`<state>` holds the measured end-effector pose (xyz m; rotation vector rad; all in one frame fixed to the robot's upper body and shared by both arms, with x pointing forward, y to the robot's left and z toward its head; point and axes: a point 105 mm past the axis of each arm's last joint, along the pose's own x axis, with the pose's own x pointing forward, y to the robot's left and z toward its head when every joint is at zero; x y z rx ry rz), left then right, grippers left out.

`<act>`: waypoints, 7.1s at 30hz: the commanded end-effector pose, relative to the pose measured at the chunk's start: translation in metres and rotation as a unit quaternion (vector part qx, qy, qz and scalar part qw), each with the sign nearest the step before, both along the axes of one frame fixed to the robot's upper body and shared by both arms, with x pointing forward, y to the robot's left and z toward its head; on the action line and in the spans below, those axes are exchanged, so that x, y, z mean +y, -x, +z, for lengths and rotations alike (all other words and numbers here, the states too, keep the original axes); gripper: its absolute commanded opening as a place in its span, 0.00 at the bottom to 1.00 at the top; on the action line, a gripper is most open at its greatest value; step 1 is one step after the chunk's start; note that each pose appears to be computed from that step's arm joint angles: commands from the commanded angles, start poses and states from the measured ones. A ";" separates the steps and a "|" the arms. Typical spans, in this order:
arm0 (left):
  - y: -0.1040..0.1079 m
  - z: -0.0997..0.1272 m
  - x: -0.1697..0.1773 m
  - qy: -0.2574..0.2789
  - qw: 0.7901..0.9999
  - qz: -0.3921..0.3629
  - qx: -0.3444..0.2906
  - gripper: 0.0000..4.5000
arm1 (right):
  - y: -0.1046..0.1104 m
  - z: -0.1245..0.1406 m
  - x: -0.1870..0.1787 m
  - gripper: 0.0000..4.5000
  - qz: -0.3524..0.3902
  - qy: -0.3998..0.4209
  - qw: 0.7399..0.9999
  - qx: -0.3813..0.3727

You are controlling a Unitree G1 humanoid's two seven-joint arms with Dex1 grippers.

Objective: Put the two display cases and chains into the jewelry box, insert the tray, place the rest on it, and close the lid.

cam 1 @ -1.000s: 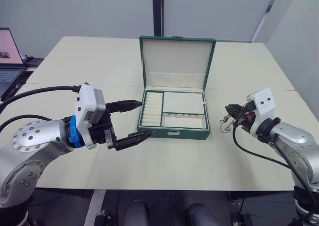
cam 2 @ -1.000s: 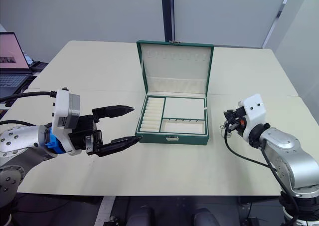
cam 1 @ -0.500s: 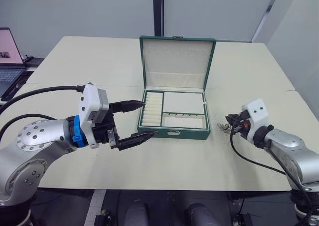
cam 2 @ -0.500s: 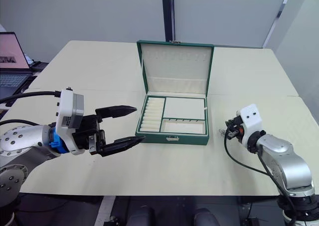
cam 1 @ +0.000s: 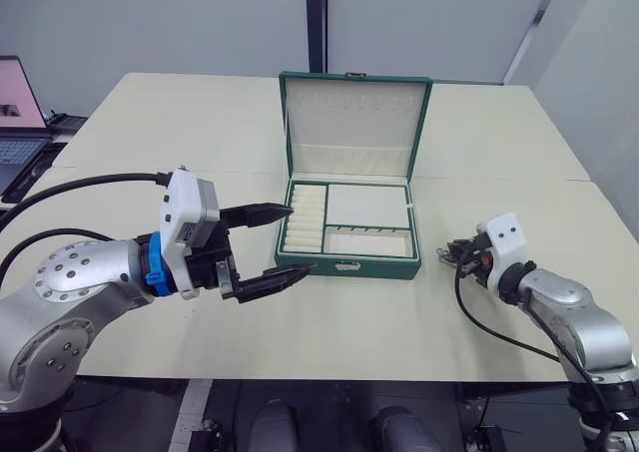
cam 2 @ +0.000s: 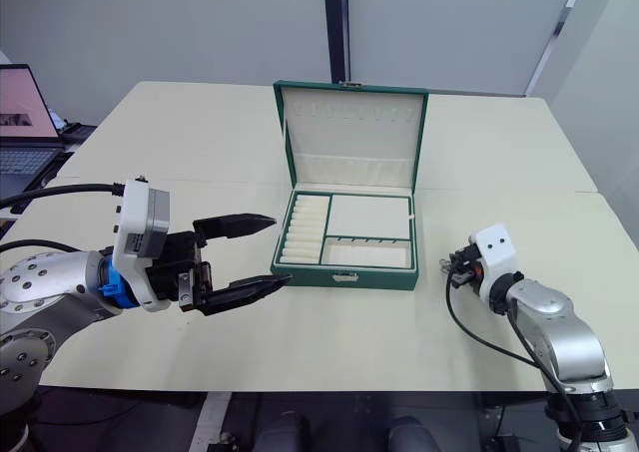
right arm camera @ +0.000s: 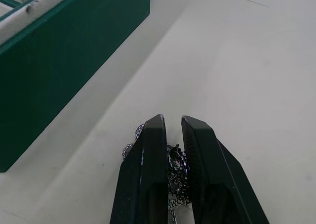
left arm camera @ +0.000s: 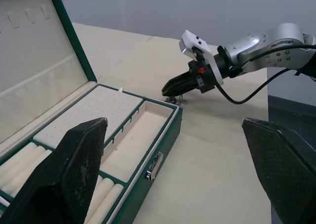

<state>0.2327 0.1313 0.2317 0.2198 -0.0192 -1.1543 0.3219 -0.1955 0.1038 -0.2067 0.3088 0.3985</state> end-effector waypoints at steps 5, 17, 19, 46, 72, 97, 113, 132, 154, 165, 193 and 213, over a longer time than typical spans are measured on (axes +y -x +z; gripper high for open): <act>0.004 0.005 -0.002 -0.001 1.000 -0.007 -0.015 1.00 | 0.001 0.015 -0.003 0.49 0.001 0.003 1.000 -0.028; 0.004 0.003 -0.003 0.002 1.000 -0.010 -0.012 1.00 | 0.015 0.000 -0.003 0.99 -0.001 0.010 1.000 -0.019; 0.005 0.003 -0.003 0.002 1.000 -0.012 -0.011 1.00 | 0.014 -0.004 -0.004 0.99 -0.002 0.011 1.000 -0.017; 0.004 0.006 -0.004 0.000 1.000 -0.009 -0.017 1.00 | 0.013 -0.030 -0.001 0.26 -0.021 -0.020 0.998 0.052; 0.003 0.004 -0.005 0.002 1.000 -0.009 -0.019 1.00 | 0.008 0.011 -0.001 0.19 -0.035 -0.089 0.995 0.011; 0.003 0.001 -0.010 0.008 1.000 -0.016 -0.015 1.00 | 0.007 -0.003 -0.003 0.38 -0.008 -0.005 0.999 0.033; 0.002 0.001 -0.011 0.010 1.000 -0.019 -0.014 1.00 | 0.029 -0.009 -0.005 0.97 -0.025 -0.003 0.999 0.043; 0.002 0.003 -0.009 0.008 1.000 -0.010 -0.018 1.00 | 0.029 -0.028 -0.008 0.48 -0.028 -0.018 0.995 0.093; 0.002 0.002 -0.008 0.008 1.000 -0.008 -0.020 1.00 | 0.010 -0.009 -0.006 0.00 -0.041 -0.024 0.998 0.043; 0.000 0.000 -0.004 0.010 1.000 -0.002 -0.014 1.00 | 0.006 0.019 -0.005 0.00 -0.029 -0.039 0.999 -0.021; -0.003 -0.002 -0.003 0.007 1.000 -0.007 -0.017 1.00 | 0.001 0.007 0.001 0.00 0.003 -0.010 1.000 -0.010; 0.000 -0.002 -0.006 0.007 1.000 -0.010 -0.014 1.00 | 0.002 0.010 -0.008 0.68 0.005 0.015 1.000 -0.018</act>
